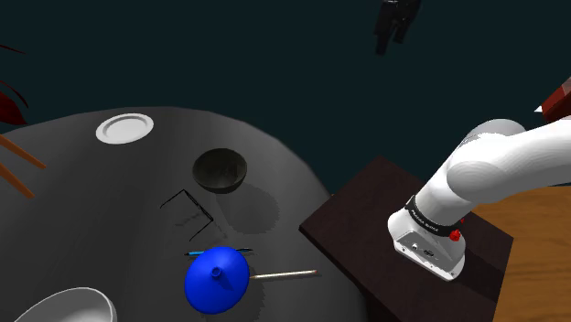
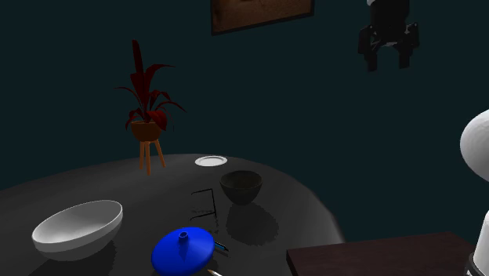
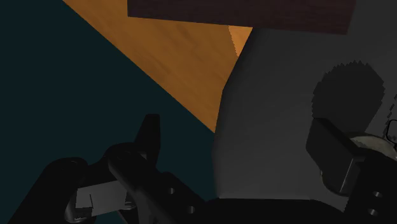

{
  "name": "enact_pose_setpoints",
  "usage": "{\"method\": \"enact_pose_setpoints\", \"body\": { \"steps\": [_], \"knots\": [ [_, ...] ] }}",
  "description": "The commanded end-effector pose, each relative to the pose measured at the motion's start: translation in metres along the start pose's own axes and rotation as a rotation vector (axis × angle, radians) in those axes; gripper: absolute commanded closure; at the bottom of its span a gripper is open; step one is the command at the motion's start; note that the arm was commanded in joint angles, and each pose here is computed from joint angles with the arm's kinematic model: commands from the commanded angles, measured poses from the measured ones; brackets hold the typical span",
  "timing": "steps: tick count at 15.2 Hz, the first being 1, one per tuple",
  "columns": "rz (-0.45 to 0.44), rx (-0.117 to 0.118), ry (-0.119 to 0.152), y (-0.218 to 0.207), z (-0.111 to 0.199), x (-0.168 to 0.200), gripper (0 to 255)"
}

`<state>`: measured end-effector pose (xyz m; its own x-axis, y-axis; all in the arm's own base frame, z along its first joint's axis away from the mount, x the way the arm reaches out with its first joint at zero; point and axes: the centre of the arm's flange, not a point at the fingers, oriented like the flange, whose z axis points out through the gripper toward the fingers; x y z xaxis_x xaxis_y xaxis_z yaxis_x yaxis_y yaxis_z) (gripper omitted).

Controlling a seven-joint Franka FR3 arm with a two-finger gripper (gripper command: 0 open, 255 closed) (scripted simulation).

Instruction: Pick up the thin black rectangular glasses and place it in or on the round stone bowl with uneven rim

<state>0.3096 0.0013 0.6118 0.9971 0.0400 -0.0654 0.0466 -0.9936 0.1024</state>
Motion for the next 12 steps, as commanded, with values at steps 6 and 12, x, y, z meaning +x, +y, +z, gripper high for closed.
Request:
{"method": "enact_pose_setpoints", "body": {
  "steps": [6,12],
  "knots": [
    [-0.004,-0.003,0.009,-0.05,0.037,0.021,0],
    [-0.01,-0.006,0.019,-0.11,0.082,0.046,0]
  ]
}}
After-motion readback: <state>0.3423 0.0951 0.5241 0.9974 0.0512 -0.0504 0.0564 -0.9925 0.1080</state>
